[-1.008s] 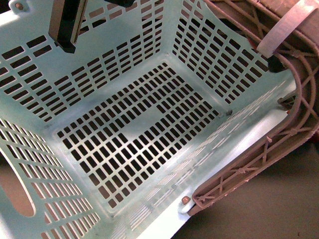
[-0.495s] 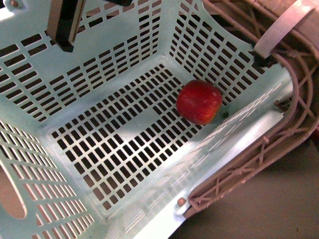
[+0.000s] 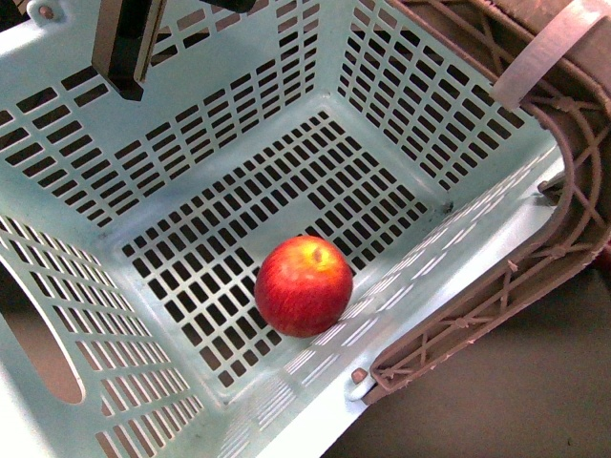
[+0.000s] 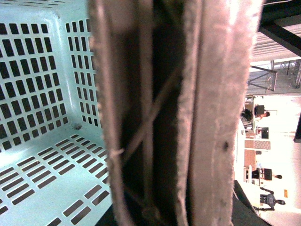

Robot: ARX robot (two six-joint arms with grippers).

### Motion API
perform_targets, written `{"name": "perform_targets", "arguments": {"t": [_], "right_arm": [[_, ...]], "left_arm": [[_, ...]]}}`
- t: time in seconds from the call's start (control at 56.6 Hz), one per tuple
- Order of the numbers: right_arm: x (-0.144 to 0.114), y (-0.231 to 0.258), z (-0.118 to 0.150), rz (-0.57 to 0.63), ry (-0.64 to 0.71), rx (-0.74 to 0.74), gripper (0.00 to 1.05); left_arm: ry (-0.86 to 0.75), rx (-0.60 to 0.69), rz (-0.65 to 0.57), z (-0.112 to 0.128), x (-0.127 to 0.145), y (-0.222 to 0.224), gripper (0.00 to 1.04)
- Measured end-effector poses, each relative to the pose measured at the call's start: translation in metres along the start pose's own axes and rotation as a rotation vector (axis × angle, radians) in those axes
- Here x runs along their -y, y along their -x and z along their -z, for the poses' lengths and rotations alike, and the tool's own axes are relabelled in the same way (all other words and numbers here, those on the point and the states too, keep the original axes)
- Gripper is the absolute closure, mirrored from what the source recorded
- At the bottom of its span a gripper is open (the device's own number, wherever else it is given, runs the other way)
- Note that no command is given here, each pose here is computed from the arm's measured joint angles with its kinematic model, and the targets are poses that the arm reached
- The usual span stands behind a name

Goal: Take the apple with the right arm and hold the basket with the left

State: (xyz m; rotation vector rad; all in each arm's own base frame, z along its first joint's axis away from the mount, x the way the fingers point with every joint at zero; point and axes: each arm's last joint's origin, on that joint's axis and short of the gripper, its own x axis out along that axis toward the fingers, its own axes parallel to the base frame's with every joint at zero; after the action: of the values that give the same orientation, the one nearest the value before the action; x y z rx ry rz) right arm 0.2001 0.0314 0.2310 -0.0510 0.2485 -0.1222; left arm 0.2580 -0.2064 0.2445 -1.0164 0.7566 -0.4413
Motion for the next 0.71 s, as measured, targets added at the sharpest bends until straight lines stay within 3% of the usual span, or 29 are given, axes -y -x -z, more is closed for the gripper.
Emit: {"name": "perform_targets", "arguments": {"t": [0.371, 0.53, 0.707], "right_arm": [[0.000, 0.000, 0.002, 0.001, -0.002, -0.005, 0.09], [0.006, 0.006, 0.017, -0.130, -0.049, 0.209, 0.31], [0.015, 0.018, 0.032, -0.127, -0.056, 0.243, 0.58]], "left_arm": [[0.000, 0.002, -0.001, 0.000, 0.000, 0.000, 0.89], [0.002, 0.000, 0.000, 0.000, 0.000, 0.000, 0.89], [0.002, 0.000, 0.000, 0.000, 0.000, 0.000, 0.89]]}}
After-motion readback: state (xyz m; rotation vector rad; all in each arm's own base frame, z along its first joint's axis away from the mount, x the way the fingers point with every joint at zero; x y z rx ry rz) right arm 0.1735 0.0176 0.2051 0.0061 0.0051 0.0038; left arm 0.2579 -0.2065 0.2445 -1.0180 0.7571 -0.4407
